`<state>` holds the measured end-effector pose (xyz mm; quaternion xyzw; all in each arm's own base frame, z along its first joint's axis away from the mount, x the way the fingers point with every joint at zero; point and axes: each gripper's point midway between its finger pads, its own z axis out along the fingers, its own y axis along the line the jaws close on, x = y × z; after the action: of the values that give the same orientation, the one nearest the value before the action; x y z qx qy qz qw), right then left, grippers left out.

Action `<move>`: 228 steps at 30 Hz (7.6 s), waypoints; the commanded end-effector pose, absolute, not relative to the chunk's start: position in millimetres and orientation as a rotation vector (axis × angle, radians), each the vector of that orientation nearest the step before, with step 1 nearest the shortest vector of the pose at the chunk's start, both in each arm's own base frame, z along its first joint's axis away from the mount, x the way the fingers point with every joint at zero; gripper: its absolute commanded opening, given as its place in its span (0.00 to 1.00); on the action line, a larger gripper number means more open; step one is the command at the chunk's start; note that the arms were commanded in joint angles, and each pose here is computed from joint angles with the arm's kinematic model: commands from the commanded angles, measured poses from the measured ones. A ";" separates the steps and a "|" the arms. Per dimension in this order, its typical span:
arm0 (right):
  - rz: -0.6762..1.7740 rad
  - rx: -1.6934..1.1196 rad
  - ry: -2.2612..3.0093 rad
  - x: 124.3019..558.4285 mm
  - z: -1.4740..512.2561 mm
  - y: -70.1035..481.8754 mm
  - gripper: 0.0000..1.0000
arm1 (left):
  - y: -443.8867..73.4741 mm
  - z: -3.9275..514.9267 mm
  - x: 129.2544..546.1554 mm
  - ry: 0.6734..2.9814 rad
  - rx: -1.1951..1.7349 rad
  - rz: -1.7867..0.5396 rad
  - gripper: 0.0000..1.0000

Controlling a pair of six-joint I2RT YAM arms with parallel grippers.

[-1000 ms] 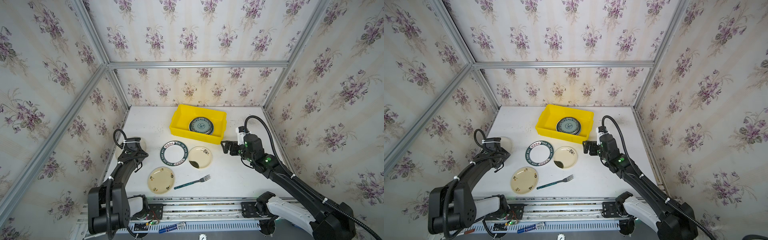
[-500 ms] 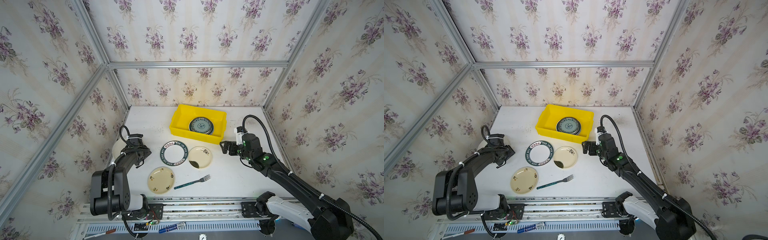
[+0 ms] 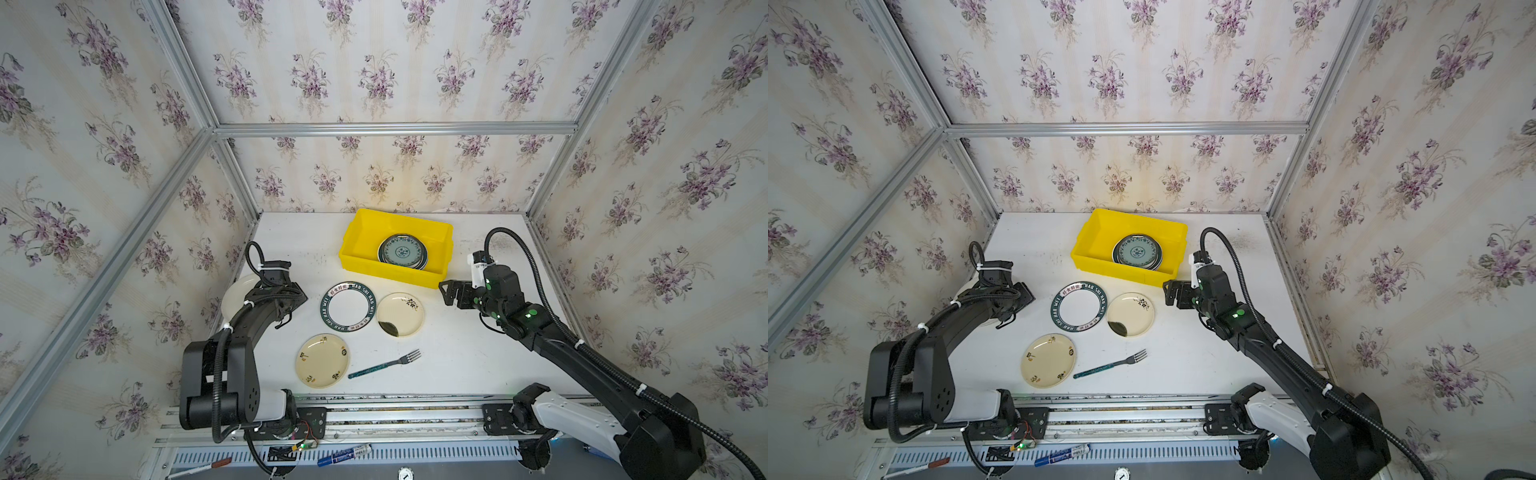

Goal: Place the plates into the plastic bin on the countertop
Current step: 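Slide the left gripper onto the 'SWEET BEAR' plate rim and close it, then lift the 'SWEET BEAR' plate and carry it over the yellow bin with the left gripper, then lower the 'SWEET BEAR' plate onto the stack and open the left gripper, then withdraw the left gripper toward the grape-print plate while the right gripper approaches it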

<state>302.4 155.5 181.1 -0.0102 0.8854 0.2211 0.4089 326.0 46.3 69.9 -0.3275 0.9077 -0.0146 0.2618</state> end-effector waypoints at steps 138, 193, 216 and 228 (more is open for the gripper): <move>0.398 0.185 2.034 238.7 236.2 69.9 0.99 | -378.7 202.1 455.2 2.201 0.778 -0.165 0.00; 0.508 0.130 2.202 236.3 206.1 95.9 0.99 | -343.5 244.8 447.0 2.172 0.480 -0.212 1.00; 0.931 0.123 2.394 226.1 139.2 156.1 0.99 | -205.8 249.2 292.1 2.013 0.097 -0.436 1.00; 1.080 0.187 2.428 237.8 106.6 177.2 0.99 | -178.1 188.3 242.7 2.045 0.120 -0.540 1.00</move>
<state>226.3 168.1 94.3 0.0725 0.9031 0.3645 0.2153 244.4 -170.6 185.6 0.0431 0.8504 -0.1971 0.4860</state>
